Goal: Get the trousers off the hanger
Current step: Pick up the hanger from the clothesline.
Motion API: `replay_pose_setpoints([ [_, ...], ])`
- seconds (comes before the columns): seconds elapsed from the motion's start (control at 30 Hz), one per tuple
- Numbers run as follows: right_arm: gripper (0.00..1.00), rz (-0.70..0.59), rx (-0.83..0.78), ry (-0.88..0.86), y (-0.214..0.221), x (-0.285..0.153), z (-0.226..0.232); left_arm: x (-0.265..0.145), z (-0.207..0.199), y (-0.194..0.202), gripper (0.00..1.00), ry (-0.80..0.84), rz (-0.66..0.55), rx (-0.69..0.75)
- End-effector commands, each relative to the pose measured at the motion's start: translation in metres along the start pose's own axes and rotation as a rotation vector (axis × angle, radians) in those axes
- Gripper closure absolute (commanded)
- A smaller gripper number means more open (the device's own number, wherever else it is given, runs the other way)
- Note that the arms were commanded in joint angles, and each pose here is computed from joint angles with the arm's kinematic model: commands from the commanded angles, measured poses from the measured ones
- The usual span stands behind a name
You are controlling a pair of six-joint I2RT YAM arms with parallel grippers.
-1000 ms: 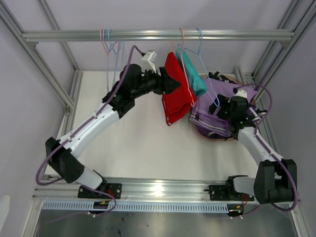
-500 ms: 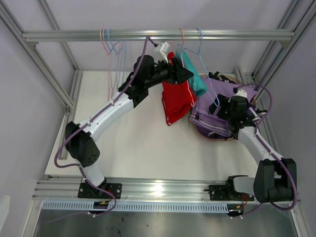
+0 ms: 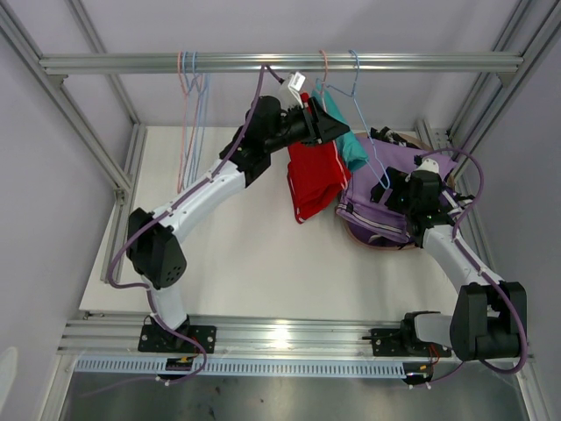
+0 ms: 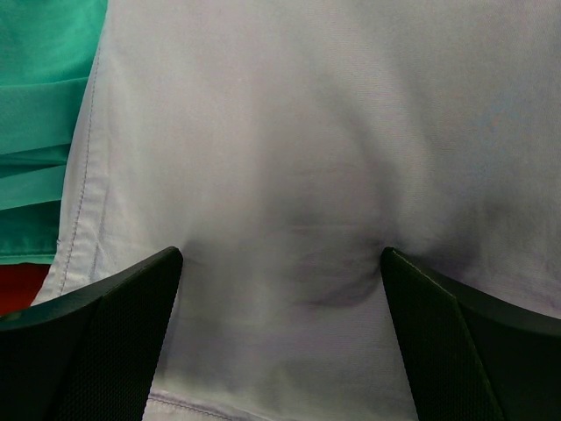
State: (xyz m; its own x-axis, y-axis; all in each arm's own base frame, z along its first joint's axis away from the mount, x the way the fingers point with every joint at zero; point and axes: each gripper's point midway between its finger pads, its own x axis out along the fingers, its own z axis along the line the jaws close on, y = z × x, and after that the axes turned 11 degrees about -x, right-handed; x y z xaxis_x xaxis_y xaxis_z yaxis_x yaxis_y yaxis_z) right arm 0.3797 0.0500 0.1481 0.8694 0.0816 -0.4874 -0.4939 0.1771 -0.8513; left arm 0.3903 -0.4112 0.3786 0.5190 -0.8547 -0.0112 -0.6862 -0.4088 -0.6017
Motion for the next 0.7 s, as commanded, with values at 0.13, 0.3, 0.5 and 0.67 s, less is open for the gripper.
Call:
replay_pose_setpoints([
  [0.13,0.01,0.082,0.019,-0.085,0.0187,-0.0026,0.0167,0.0044,-0.0536,-0.0137,0.57,0.187,-0.002,-0.13],
  [0.3,0.01,0.077,0.017,-0.086,0.0175,-0.0045,0.0169,0.0055,-0.0539,-0.0132,0.62,0.181,0.006,-0.173],
  [0.5,0.0,0.078,0.017,-0.089,0.0176,-0.0046,0.0174,0.0054,-0.0481,-0.0134,0.72,0.144,-0.006,-0.19],
  [0.67,0.01,0.081,0.018,-0.09,0.0188,-0.0044,0.0174,0.0002,-0.0527,-0.0153,0.92,0.131,-0.02,-0.163],
])
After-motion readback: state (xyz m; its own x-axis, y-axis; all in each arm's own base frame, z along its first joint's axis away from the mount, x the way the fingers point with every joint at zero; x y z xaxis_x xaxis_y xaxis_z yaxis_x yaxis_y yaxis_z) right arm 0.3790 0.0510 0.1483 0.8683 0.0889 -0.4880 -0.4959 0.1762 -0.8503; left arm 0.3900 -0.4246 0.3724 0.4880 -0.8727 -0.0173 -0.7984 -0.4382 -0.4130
